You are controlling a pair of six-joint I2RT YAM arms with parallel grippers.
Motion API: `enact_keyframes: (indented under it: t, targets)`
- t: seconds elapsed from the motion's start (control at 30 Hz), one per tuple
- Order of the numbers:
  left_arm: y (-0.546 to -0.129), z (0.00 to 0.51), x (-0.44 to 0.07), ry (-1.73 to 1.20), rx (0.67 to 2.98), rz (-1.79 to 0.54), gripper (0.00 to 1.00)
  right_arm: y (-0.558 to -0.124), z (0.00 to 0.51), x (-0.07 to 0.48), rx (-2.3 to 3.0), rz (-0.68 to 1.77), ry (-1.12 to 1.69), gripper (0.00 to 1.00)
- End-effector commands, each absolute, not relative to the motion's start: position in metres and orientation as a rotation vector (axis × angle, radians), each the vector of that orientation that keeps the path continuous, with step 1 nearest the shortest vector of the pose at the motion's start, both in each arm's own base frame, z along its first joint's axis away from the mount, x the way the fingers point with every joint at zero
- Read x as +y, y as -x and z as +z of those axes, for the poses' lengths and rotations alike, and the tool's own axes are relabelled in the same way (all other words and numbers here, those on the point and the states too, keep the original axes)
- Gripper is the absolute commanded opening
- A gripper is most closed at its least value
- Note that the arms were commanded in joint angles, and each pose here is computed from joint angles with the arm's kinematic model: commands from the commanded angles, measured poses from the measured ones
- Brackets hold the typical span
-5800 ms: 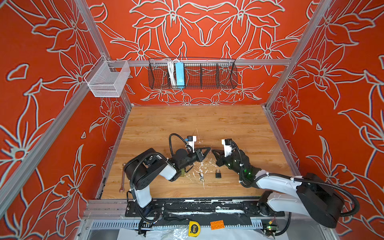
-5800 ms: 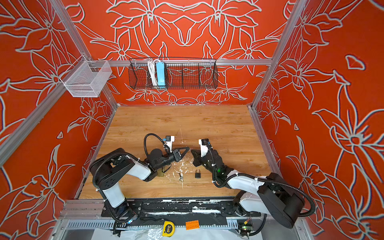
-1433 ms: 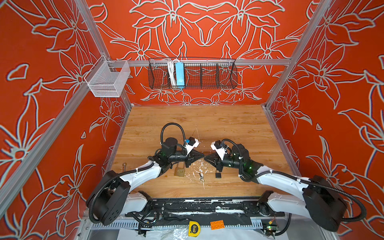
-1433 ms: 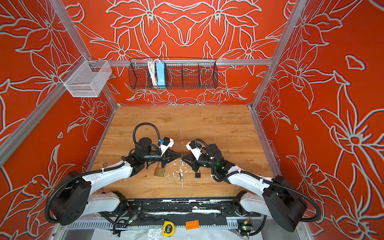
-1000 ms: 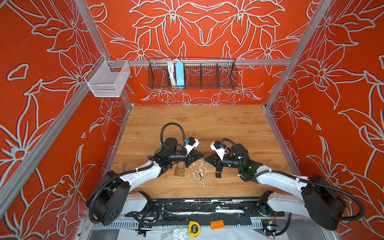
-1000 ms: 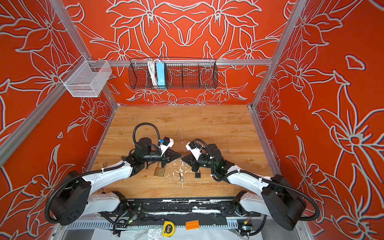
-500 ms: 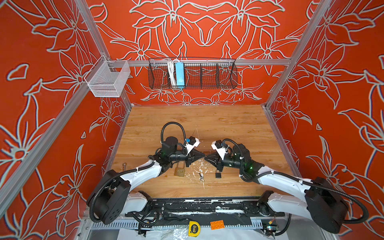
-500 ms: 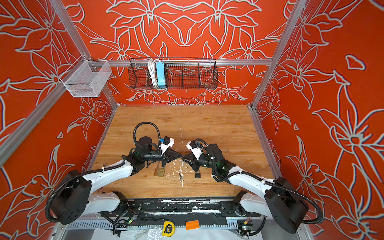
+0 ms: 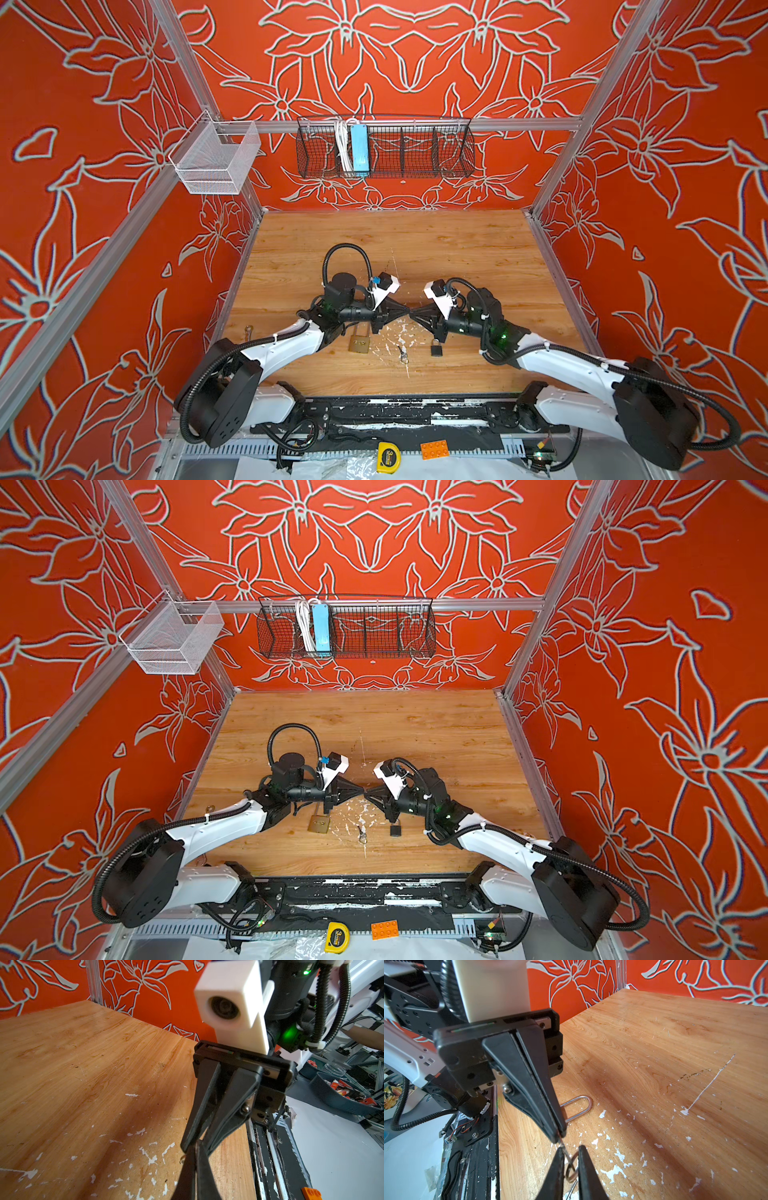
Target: Unlock with the key
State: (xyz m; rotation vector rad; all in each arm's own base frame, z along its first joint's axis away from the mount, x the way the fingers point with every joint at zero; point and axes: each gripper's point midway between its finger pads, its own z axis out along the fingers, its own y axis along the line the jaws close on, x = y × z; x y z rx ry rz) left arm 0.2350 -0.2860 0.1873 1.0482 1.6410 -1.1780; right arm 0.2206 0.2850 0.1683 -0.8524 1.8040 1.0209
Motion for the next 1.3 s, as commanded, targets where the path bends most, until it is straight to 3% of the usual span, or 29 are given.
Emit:
enact_keyframes:
  t: [0.0,0.17,0.37,0.53,0.63,1.27]
  targets:
    - [-0.2254,0.1983,-0.2884,-1.086,1.592,-1.223,0.0,-0.2287,0.1685,0.2844,1.802,0.981,0.853,0.17]
    - [-0.2253,0.1977,-0.2887,-1.085,1.595,-1.225,0.0,-0.2309,0.1685,0.2828,1.808,0.968,0.838,0.14]
    - [-0.227,0.1959,-0.2898,-1.086,1.603,-1.231,0.0,-0.2308,0.1717,0.2812,1.8,0.966,0.826,0.0]
    - [-0.2273,0.195,-0.29,-1.088,1.608,-1.232,0.0,-0.2321,0.1732,0.2792,1.794,0.953,0.815,0.01]
    - [-0.2272,0.1948,-0.2906,-1.09,1.609,-1.238,0.0,-0.2318,0.1741,0.2788,1.789,0.952,0.813,0.13]
    - [-0.2275,0.1928,-0.295,-1.097,1.613,-1.287,0.0,-0.2313,0.1763,0.2774,1.781,0.947,0.809,0.11]
